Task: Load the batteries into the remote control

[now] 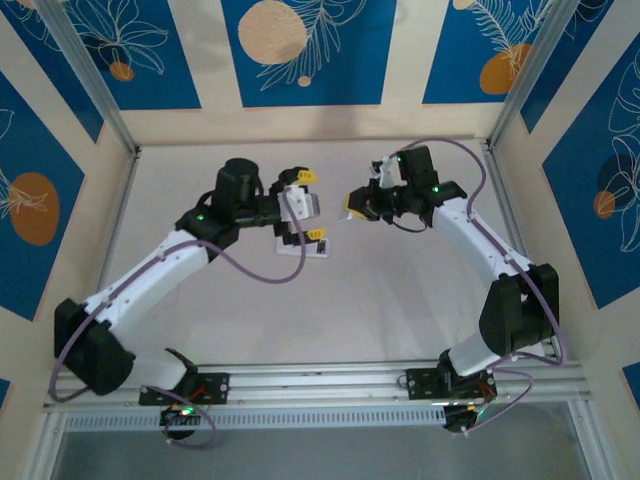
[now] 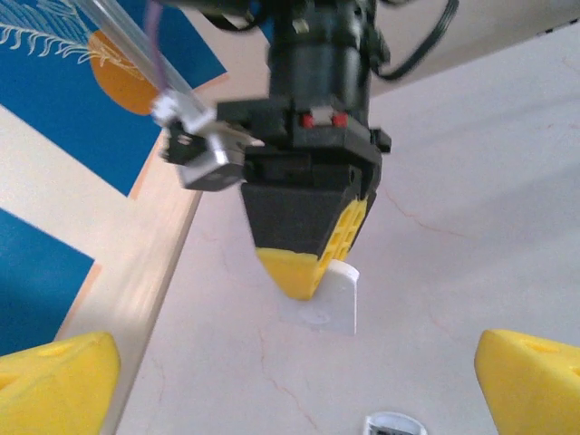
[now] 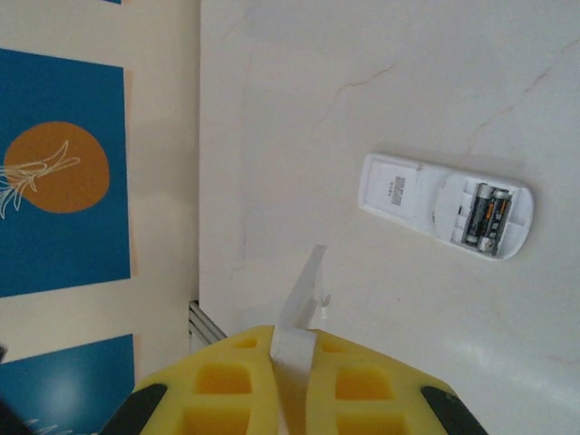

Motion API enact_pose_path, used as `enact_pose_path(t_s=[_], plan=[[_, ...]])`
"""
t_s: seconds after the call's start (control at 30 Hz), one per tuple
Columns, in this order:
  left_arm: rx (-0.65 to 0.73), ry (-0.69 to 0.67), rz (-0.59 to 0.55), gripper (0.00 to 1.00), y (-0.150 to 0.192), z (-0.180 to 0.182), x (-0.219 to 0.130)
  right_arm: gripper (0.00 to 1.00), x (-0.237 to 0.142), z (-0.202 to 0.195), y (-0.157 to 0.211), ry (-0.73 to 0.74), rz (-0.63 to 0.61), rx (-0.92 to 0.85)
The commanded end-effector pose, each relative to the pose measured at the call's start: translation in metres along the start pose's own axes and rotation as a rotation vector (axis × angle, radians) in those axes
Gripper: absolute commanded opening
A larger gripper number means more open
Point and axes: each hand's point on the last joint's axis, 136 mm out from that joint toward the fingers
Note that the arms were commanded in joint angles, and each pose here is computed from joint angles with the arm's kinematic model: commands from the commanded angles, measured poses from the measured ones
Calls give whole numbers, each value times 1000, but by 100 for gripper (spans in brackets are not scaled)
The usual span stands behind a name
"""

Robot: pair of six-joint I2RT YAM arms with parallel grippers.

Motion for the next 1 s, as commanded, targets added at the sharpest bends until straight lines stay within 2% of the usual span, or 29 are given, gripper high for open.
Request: enact_pose_path(t_s=[0.0,0.1,0.13,0.27,0.33,0.5,0.67,0.97], plan=[[-94,-9,42,100,14,-7,-26,4,20,-1,-3,-107,-19,-12],[-224,-24,78,100,31,-6,-44,4,53,-27,6,-86,3,6],[-316,-43,67,100,37,0,-52,4,64,-35,9,-80,13,7],[-661,-159,-48,100,55,32,-81,4,98,-60,15,-38,17,11],[-741,-208,-53,100,70,36,-85,4,109,-68,16,-35,21,28],[-915,-213,-29,100,101,29,-83,4,130,-83,25,0,48,42],[-1030,-183,14,100,124,24,-74,4,137,-97,28,33,50,49],[-1041,-169,9,100,127,20,-72,4,140,-105,28,20,64,85]])
Point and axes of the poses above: each hand's point on the last joint's axis, 136 mm out from that joint toward the fingers, its own x axis out along the fingers, its own z axis along the line the jaws close on, y = z × x, and after that the axes turned 5 degrees about -x, right-handed
